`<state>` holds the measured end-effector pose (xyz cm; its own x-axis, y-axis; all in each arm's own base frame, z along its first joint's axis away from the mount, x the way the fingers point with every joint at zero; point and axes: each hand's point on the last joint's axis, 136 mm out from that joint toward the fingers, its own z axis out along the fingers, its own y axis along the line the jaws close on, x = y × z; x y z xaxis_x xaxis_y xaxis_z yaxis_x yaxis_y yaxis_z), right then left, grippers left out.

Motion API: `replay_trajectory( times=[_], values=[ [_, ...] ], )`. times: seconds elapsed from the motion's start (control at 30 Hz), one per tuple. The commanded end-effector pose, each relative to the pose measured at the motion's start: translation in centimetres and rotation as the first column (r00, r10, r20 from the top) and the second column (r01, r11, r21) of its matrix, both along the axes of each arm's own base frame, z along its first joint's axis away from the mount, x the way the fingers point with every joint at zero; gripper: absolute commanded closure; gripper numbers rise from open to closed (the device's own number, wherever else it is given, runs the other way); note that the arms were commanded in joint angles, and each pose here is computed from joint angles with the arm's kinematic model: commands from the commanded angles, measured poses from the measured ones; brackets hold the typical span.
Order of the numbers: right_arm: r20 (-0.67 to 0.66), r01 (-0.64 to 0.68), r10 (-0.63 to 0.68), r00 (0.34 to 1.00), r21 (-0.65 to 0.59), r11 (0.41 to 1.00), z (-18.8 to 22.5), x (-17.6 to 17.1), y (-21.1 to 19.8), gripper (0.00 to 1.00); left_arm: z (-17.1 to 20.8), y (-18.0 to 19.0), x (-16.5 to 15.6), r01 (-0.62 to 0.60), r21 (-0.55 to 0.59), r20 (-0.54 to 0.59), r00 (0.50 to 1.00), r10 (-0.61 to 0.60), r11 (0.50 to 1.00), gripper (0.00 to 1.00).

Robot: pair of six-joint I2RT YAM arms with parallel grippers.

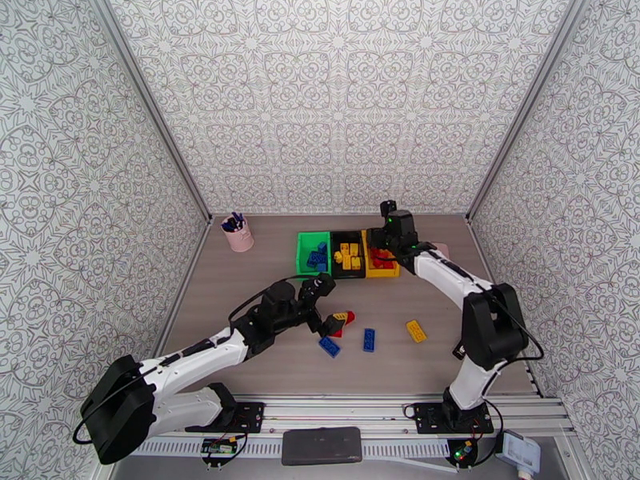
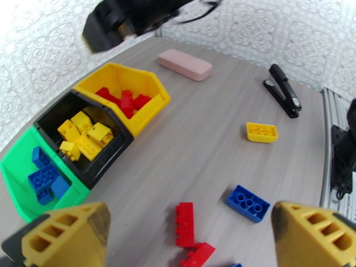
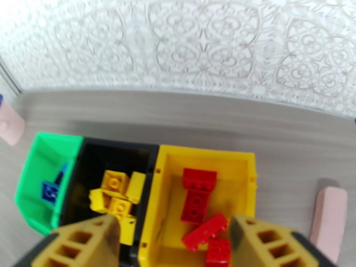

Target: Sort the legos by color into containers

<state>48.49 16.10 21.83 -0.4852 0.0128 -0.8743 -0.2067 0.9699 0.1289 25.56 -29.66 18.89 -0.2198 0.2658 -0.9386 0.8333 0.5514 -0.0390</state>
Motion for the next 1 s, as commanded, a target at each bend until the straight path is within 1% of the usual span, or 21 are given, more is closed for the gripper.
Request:
replay_trajectory(
  times=[0.0, 0.17, 0.23, 0.3, 0.43, 0.57, 0.7, 0.83, 0.97],
  values=[
    [0.046, -0.062, 0.062, 0.997, 0.007, 0.998, 1.1, -2.6, -0.1, 0.23, -1.1, 0.7, 1.5, -0.111, 0.061, -0.046, 0.992, 0.113, 0.992, 0.01],
    [0.091, -0.178, 0.176, 0.98, 0.009, 0.984, 2.0, -7.8, 0.0, 0.17, -3.4, 0.7, 2.0, -0.133, 0.194, -0.115, 0.981, 0.157, 0.972, 0.01],
    [0.083, -0.219, 0.217, 0.973, 0.008, 0.976, 1.8, -10.1, -0.1, 0.16, -4.1, 0.4, 2.2, -0.137, 0.234, -0.137, 0.976, 0.172, 0.963, 0.03],
    [0.064, -0.262, 0.262, 0.963, -0.005, 0.965, 1.5, -12.2, -0.2, 0.14, -4.7, 0.2, 2.7, -0.173, 0.256, -0.159, 0.963, 0.219, 0.951, 0.08],
    [0.009, -0.344, 0.344, 0.939, -0.014, 0.939, 0.7, -16.3, -0.4, 0.13, -6.2, -1.1, 2.5, -0.12, 0.315, -0.229, 0.953, 0.198, 0.942, 0.11],
    [-0.035, -0.403, 0.403, 0.914, 0.018, 0.915, 0.4, -19.7, -0.3, 0.13, -8.3, -1.8, 2.3, -0.064, 0.394, -0.305, 0.932, 0.196, 0.917, 0.12],
    [-0.055, -0.405, 0.406, 0.912, 0.032, 0.914, 0.1, -21.3, -0.7, 0.12, -10.2, -2.8, 2.2, -0.01, 0.448, -0.36, 0.913, 0.191, 0.894, 0.14],
    [-0.062, -0.407, 0.408, 0.911, 0.026, 0.913, 0.0, -21.8, -0.9, 0.12, -11.8, -3.7, 2.2, 0.032, 0.5, -0.401, 0.894, 0.199, 0.866, 0.16],
    [-0.066, -0.417, 0.418, 0.906, 0.032, 0.908, -0.2, -21.9, -0.7, 0.13, -12.9, -3.9, 2.4, 0.052, 0.547, -0.429, 0.875, 0.226, 0.835, 0.2]
  ],
)
